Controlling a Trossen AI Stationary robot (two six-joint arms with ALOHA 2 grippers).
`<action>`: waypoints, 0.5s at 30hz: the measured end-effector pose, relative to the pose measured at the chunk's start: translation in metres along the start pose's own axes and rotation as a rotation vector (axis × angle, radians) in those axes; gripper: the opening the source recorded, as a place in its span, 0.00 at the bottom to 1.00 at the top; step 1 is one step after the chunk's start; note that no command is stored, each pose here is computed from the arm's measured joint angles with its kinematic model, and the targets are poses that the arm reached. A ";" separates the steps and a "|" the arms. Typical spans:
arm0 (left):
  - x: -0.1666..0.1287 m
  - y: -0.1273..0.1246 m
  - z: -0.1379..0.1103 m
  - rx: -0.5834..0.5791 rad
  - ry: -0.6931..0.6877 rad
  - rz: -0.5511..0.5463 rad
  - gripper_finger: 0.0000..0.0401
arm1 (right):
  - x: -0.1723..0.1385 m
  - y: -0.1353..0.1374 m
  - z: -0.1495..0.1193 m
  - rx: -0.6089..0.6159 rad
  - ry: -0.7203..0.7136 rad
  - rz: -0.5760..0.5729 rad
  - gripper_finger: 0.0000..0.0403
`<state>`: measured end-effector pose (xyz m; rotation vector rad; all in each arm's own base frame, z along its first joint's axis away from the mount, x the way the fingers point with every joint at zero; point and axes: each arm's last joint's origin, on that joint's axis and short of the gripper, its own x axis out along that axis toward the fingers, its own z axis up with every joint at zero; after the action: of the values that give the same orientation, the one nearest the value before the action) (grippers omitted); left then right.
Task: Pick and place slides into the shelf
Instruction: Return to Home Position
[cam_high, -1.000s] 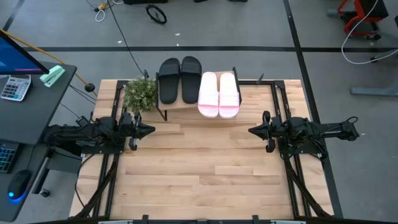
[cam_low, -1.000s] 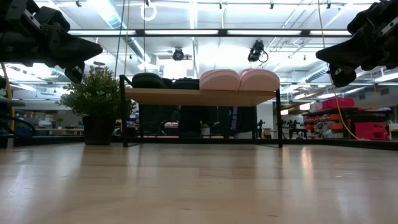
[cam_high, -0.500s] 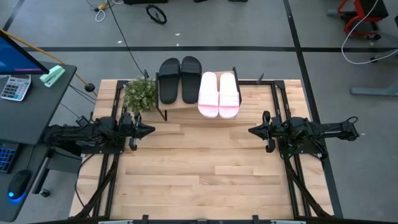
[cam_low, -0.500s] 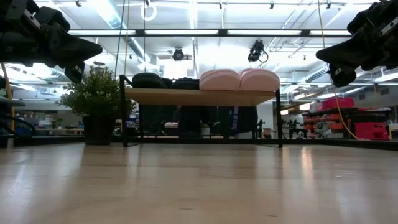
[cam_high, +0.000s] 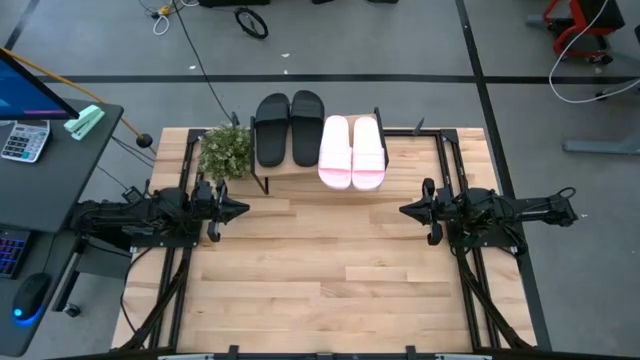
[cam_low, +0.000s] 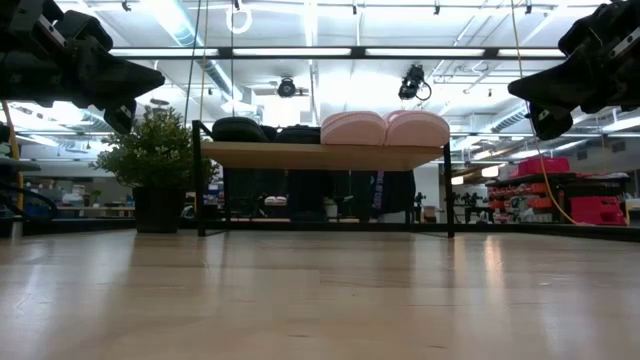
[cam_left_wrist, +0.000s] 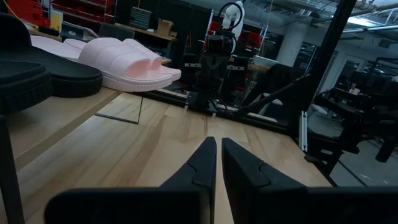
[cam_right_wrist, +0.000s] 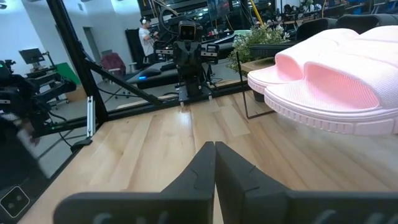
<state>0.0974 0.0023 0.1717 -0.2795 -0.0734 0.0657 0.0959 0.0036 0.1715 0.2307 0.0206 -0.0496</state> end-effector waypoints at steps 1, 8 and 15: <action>0.000 0.000 0.000 0.000 0.000 0.000 0.07 | 0.000 0.000 0.000 0.000 0.000 0.000 0.03; 0.000 0.000 0.000 0.000 0.000 0.000 0.06 | 0.000 0.000 0.000 0.000 0.000 0.000 0.03; 0.000 0.000 0.000 0.000 0.000 0.000 0.09 | 0.000 0.000 0.000 0.000 0.000 0.000 0.03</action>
<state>0.0974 0.0023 0.1717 -0.2794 -0.0735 0.0658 0.0959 0.0036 0.1715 0.2306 0.0208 -0.0496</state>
